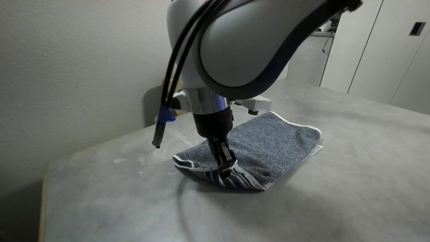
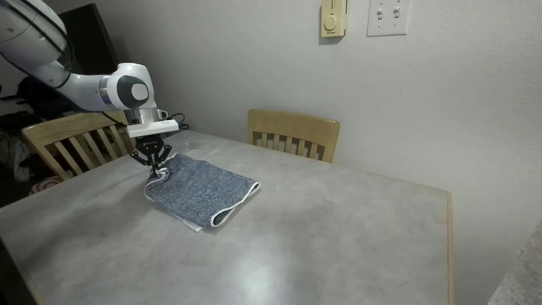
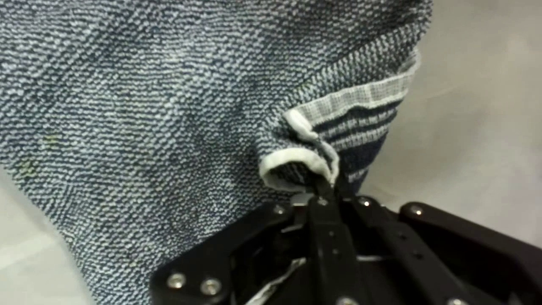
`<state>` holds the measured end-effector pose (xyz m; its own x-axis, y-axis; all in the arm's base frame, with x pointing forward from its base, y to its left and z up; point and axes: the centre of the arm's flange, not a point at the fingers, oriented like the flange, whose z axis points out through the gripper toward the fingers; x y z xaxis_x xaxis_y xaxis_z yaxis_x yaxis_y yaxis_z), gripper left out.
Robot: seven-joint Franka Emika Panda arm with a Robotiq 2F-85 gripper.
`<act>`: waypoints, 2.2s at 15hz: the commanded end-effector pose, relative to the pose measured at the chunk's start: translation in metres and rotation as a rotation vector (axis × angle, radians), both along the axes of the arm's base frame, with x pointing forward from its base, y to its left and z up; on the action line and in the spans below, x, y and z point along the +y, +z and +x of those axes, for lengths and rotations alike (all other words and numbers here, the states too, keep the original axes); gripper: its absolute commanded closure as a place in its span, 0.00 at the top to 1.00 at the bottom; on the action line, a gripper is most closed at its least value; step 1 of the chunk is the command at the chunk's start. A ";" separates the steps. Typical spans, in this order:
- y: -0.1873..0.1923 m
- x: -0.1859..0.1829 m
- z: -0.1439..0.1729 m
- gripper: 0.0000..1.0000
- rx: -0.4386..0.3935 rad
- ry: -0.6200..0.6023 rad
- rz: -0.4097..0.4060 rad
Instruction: Unfold the cloth on the table
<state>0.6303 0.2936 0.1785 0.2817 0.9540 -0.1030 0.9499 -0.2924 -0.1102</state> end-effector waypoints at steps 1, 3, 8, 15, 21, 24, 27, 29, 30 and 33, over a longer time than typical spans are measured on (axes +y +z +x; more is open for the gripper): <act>0.002 -0.010 0.009 0.30 0.054 0.029 0.070; 0.001 -0.015 0.011 0.36 0.070 0.026 0.095; 0.005 -0.016 0.008 0.73 0.088 0.005 0.070; 0.034 -0.001 -0.013 1.00 0.044 0.008 0.067; 0.046 -0.008 -0.007 1.00 0.023 -0.013 0.095; 0.035 -0.022 -0.001 1.00 0.032 -0.045 0.106; 0.024 -0.038 0.001 1.00 0.056 -0.075 0.129; 0.017 -0.048 0.003 1.00 0.072 -0.092 0.150; 0.014 -0.053 0.003 1.00 0.076 -0.101 0.155; 0.011 -0.064 0.001 0.69 0.084 -0.108 0.158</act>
<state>0.6393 0.2433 0.1928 0.3787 0.9254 -0.0111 0.9005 -0.3712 -0.2266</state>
